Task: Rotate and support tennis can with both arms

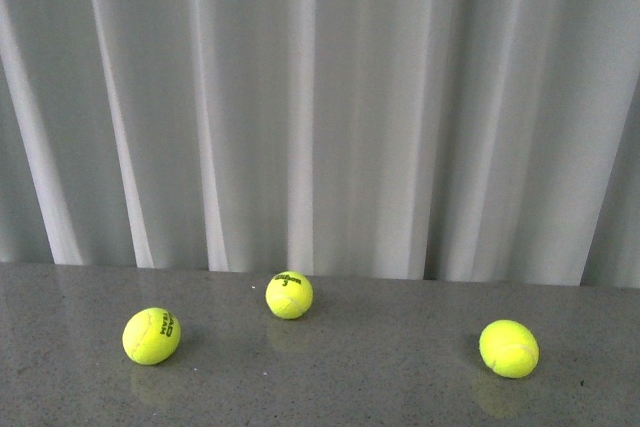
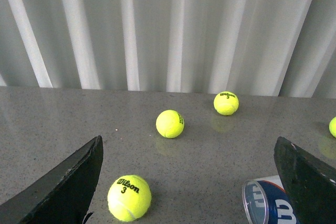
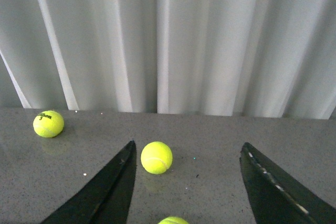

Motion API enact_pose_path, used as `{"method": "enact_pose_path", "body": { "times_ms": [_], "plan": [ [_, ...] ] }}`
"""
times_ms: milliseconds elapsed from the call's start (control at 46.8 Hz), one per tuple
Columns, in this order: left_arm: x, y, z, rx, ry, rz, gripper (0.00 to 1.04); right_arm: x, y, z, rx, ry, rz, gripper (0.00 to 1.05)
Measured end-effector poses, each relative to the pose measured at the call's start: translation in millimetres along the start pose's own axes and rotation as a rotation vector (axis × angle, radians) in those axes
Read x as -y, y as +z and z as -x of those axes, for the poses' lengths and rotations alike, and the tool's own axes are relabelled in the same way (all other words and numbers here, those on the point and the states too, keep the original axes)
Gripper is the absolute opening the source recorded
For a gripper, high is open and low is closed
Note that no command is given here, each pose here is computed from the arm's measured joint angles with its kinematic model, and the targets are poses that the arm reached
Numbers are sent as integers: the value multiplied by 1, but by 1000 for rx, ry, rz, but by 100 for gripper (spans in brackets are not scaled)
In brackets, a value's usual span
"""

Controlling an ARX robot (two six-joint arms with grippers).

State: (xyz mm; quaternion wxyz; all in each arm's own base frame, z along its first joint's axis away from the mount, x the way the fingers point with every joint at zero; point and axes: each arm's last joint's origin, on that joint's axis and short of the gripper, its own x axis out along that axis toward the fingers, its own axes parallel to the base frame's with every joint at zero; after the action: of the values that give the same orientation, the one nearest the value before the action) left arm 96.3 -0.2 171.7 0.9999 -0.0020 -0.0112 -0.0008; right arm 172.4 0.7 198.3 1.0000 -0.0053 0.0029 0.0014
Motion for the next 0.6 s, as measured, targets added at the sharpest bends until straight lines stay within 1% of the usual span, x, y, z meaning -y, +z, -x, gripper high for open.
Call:
{"method": "enact_pose_path", "body": {
  "times_ms": [128, 193, 214, 299, 342, 599],
  "plan": [
    [0, 0, 0, -1, 0, 0, 98, 0, -8, 10, -6, -2, 0, 36],
    [0, 0, 0, 0, 0, 0, 98, 0, -12, 16, -5, -2, 0, 22],
    [0, 0, 0, 0, 0, 0, 98, 0, -12, 17, -5, -1, 0, 20],
    [0, 0, 0, 0, 0, 0, 98, 0, -16, 22, -5, -2, 0, 6],
    [0, 0, 0, 0, 0, 0, 98, 0, -17, 24, -6, -2, 2, 3],
    [0, 0, 0, 0, 0, 0, 98, 0, -23, 37, -3, -1, -1, 3]
  ]
}}
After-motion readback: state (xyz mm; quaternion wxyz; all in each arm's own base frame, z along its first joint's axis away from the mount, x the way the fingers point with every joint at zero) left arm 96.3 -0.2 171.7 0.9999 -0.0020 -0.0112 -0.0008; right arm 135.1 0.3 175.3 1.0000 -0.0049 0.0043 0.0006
